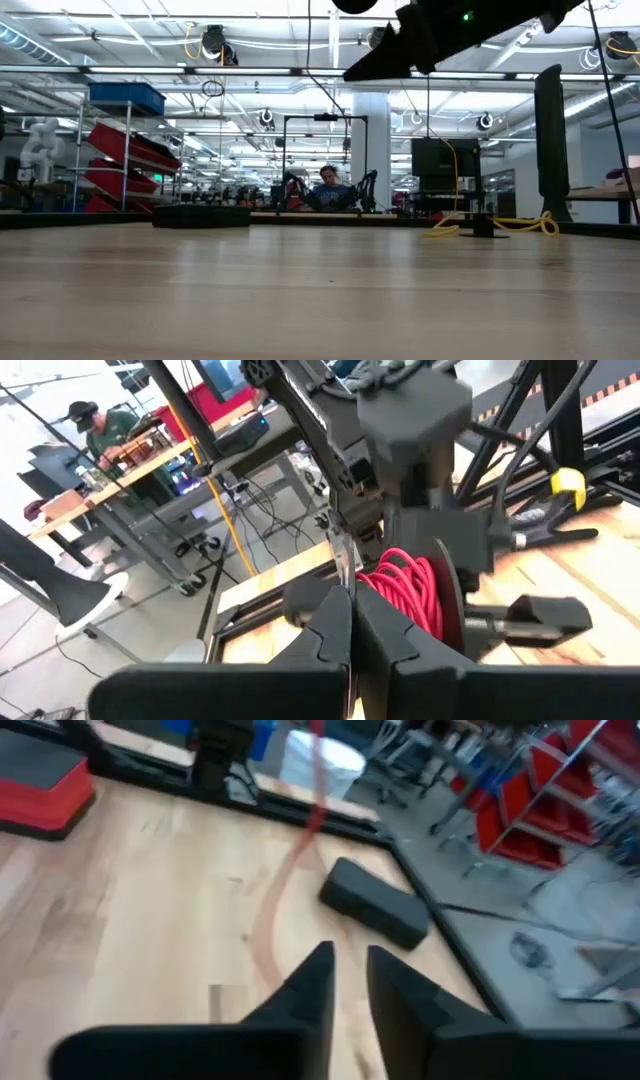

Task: Coil cords
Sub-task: Coil the red wire onto the black spool

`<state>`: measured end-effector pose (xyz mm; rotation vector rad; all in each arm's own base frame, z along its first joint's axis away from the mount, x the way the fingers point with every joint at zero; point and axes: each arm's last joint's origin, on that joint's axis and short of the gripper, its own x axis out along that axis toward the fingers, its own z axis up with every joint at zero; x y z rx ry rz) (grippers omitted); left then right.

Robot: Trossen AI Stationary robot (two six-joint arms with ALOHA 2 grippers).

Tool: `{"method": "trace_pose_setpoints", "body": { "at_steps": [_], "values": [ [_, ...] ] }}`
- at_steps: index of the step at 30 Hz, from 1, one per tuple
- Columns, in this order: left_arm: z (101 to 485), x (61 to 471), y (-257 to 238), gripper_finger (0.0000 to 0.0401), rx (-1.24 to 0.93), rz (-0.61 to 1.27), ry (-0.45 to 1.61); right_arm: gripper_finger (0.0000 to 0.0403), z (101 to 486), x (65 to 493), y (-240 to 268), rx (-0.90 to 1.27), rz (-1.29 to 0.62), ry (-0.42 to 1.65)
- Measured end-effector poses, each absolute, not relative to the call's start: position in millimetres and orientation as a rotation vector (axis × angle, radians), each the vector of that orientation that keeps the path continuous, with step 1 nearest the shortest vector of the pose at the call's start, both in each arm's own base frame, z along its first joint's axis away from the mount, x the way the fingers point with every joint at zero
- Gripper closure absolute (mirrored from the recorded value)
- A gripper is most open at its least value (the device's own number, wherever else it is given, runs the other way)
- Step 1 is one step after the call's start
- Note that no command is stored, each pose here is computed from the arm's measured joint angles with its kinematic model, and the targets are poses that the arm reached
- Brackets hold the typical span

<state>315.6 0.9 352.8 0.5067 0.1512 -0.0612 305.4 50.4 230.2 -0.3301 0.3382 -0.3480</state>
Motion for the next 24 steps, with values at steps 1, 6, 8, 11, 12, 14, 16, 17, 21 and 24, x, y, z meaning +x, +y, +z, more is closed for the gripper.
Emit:
{"method": "trace_pose_setpoints", "body": {
  "at_steps": [1,6,8,11,12,14,16,17,21,24],
  "values": [
    [353,316,1,0.04,0.507,-0.062,0.151,0.0343,228,307,51,-0.322,-0.332,0.344],
    [353,316,1,0.04,0.506,-0.062,0.15,0.0295,214,319,49,-0.288,-0.237,0.33],
    [353,316,1,0.04,0.506,-0.063,0.149,0.0285,208,324,47,-0.295,-0.249,0.322],
    [353,316,1,0.04,0.501,-0.063,0.151,0.0281,199,333,44,-0.316,-0.261,0.296],
    [353,316,1,0.04,0.501,-0.064,0.152,0.0281,196,335,44,-0.321,-0.258,0.28],
    [353,316,1,0.04,0.501,-0.064,0.154,0.0283,190,340,44,-0.323,-0.237,0.262],
    [352,315,1,0.04,0.501,-0.066,0.16,0.0285,186,343,44,-0.316,-0.211,0.235],
    [352,315,1,0.04,0.501,-0.067,0.164,0.0286,185,345,43,-0.312,-0.204,0.226],
    [350,315,1,0.04,0.5,-0.076,0.177,0.0288,184,347,44,-0.311,-0.205,0.2],
    [349,315,1,0.04,0.499,-0.079,0.185,0.0288,186,346,44,-0.31,-0.206,0.189]
  ]
}}
